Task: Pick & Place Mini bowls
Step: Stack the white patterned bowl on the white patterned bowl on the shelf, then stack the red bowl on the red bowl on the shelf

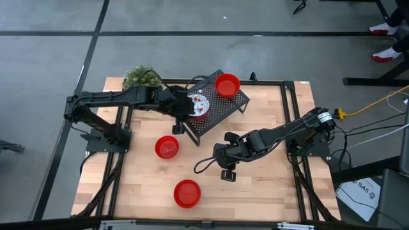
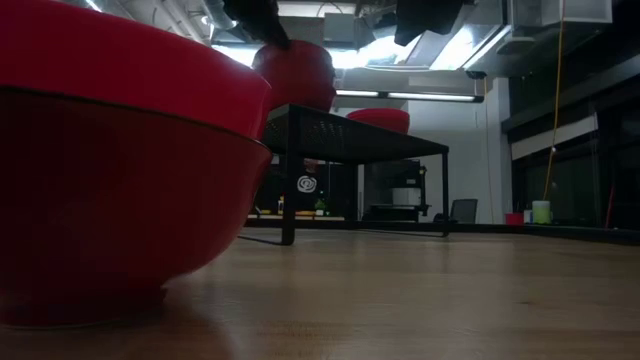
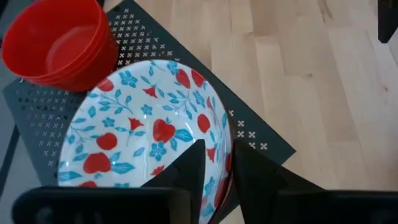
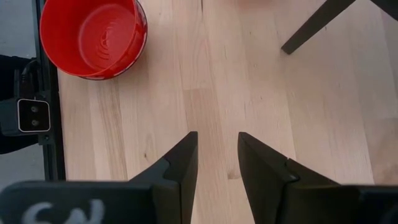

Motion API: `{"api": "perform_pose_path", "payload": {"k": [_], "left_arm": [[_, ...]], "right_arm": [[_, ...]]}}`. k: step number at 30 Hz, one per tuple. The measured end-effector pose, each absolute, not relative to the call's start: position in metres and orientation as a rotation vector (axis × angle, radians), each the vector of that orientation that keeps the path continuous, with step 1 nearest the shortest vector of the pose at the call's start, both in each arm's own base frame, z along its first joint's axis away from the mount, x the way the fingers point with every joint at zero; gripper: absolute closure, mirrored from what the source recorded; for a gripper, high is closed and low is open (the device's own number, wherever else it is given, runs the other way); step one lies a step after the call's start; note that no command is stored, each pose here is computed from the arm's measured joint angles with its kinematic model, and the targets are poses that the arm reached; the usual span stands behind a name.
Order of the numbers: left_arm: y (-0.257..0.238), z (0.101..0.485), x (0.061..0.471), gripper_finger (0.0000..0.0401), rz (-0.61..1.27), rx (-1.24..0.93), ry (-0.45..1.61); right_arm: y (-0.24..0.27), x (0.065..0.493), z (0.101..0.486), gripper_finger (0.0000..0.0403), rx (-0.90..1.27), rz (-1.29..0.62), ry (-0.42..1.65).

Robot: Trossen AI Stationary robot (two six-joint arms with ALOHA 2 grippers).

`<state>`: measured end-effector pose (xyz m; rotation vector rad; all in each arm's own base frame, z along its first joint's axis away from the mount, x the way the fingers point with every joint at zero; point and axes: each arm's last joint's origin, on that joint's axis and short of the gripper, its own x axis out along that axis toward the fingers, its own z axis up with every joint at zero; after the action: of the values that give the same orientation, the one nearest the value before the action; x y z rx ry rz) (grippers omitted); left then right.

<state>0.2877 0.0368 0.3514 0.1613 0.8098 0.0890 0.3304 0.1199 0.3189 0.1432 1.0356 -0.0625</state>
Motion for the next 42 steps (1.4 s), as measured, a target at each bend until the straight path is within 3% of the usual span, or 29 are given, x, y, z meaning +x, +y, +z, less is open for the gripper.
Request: {"api": "perform_pose_path", "payload": {"k": [6, 23, 32, 42], "left_arm": [[0.037, 0.358, 0.288, 0.0312, 0.089, 0.168, 0.743], [0.003, 0.392, 0.255, 0.0315, -0.027, 0.233, 0.600], [-0.038, 0.386, 0.232, 0.0315, -0.174, 0.186, 0.721], [-0.068, 0.376, 0.213, 0.0319, -0.195, 0.092, 0.885]], "right_arm": [[0.120, 0.330, 0.319, 0.0289, 0.143, -0.062, 1.036], [0.120, 0.333, 0.321, 0.0289, 0.107, -0.076, 0.991], [0.121, 0.338, 0.324, 0.0289, 0.058, -0.044, 0.928], [0.121, 0.345, 0.330, 0.0289, -0.076, -0.020, 0.828]]}}
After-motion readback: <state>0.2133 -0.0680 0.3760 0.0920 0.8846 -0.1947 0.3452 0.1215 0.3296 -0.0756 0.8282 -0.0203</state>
